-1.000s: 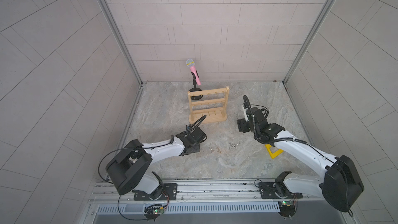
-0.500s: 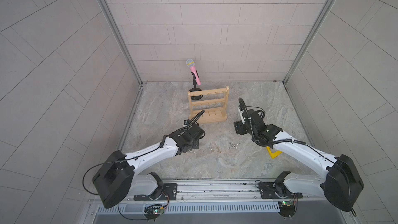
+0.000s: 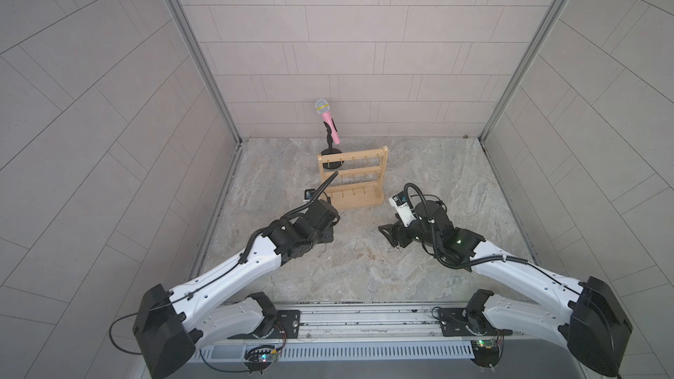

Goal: Hang the necklace on the jewelry display stand
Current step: Pick up the necklace from the center of the board.

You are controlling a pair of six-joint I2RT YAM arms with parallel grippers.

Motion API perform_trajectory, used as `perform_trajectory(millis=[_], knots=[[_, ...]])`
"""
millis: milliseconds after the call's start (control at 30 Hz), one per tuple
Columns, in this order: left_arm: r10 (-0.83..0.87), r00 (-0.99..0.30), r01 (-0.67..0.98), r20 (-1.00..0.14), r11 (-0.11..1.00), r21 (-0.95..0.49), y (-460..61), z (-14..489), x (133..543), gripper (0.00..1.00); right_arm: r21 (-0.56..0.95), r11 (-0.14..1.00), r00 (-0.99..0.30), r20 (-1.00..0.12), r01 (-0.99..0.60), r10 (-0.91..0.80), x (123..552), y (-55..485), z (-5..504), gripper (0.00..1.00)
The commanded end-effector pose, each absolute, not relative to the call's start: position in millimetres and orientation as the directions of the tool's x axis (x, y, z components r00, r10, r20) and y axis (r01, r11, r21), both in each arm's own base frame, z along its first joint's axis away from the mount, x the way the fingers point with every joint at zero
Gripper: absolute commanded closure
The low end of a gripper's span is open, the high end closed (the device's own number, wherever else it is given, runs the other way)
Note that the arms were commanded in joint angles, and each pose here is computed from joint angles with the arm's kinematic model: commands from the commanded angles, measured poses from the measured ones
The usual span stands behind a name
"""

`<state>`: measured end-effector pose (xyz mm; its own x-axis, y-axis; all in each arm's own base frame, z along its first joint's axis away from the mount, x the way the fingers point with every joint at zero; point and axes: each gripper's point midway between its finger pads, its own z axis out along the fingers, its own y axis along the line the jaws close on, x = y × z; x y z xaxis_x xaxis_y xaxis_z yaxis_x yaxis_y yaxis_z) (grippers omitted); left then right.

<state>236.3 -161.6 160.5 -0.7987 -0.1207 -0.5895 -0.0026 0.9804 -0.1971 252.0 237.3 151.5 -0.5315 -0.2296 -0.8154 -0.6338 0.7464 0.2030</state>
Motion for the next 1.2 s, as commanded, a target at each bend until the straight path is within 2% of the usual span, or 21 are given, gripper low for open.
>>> perform_trajectory(millis=[0,333,767,1000,1167], knots=[[-0.092,-0.792,0.023,-0.603,0.983,-0.18,-156.9,178.3,231.3,1.0,0.256,0.627,-0.446,-0.879,-0.736,-0.165,242.5,268.1,182.5,0.2],[-0.066,-0.757,0.119,-0.65,0.964,-0.237,-174.7,236.1,232.6,1.0,0.213,0.498,-0.333,-0.929,-0.841,-0.164,234.3,322.4,211.3,0.21],[0.003,-0.725,0.255,-0.689,0.93,-0.264,-204.2,292.4,229.5,1.0,0.139,0.437,-0.234,-0.957,-0.889,-0.171,238.0,352.4,231.0,0.21],[0.112,-0.734,0.351,-0.67,0.907,-0.232,-221.0,301.8,225.0,1.0,0.083,0.415,-0.179,-0.964,-0.906,-0.197,238.8,348.4,241.0,0.29],[0.137,-0.732,0.378,-0.667,0.896,-0.231,-226.4,306.3,222.9,1.0,0.074,0.35,-0.154,-0.966,-0.934,-0.206,232.5,349.4,247.4,0.33]])
